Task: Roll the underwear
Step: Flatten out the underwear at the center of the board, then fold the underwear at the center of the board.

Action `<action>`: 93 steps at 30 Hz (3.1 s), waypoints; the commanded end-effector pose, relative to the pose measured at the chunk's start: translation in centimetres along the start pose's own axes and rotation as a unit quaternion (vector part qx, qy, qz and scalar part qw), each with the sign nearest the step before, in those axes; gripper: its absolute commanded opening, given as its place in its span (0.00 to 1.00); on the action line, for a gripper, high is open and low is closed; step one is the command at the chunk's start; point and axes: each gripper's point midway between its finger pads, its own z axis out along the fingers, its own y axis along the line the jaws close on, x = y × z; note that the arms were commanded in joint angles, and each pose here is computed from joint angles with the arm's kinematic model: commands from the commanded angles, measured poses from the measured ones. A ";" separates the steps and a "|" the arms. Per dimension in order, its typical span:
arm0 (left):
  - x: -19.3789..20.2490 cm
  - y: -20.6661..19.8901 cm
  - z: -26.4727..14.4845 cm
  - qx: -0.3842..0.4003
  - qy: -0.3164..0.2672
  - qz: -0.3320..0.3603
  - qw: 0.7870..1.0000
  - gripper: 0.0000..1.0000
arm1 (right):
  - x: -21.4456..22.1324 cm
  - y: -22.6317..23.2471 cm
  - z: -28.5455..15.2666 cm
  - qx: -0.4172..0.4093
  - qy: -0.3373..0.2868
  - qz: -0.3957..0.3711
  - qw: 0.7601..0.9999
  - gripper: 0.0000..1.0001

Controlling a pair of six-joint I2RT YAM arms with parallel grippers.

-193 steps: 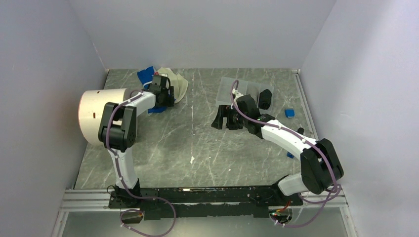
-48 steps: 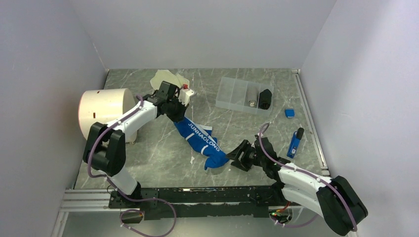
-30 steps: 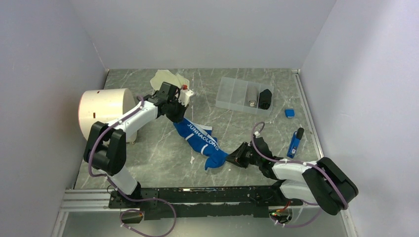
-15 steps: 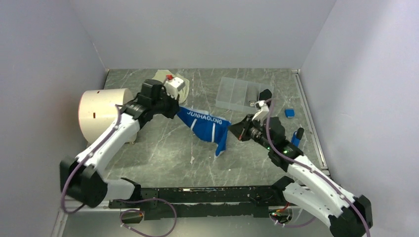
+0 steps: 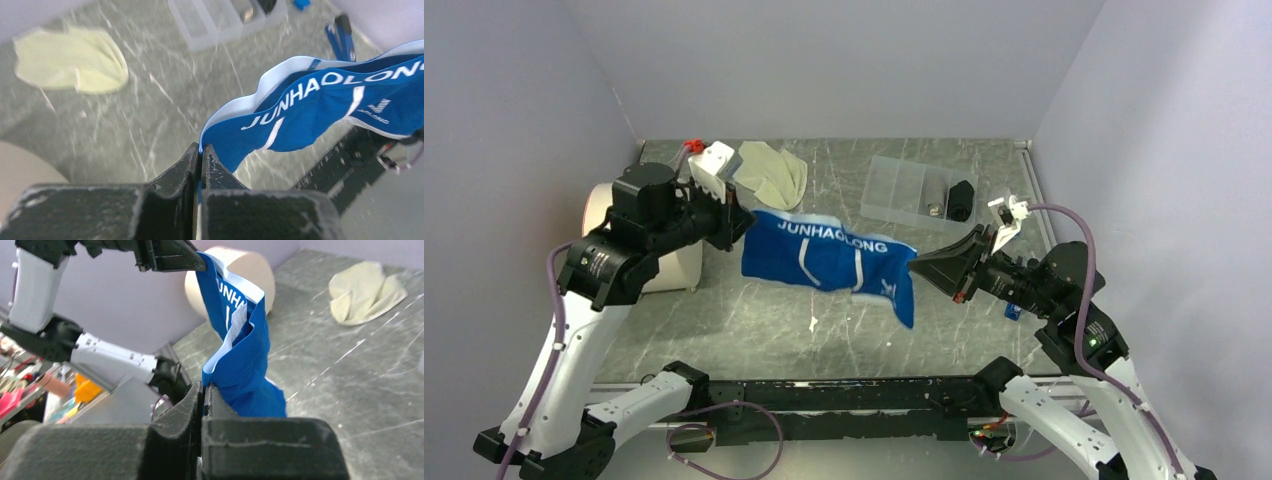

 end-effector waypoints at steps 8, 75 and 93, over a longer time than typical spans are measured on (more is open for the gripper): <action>12.4 1.8 8.0 -0.005 0.192 -0.114 0.975 0.05 | 12.9 -12.2 2.7 0.214 0.209 0.118 0.947 0.00; 31.8 7.3 7.9 -0.237 0.187 -0.286 0.909 0.75 | 17.8 -22.1 1.0 0.359 0.176 0.235 0.886 0.61; 35.0 7.8 8.0 -0.258 0.206 -0.295 0.897 0.48 | 20.0 -19.3 19.7 0.265 0.278 0.152 0.911 0.50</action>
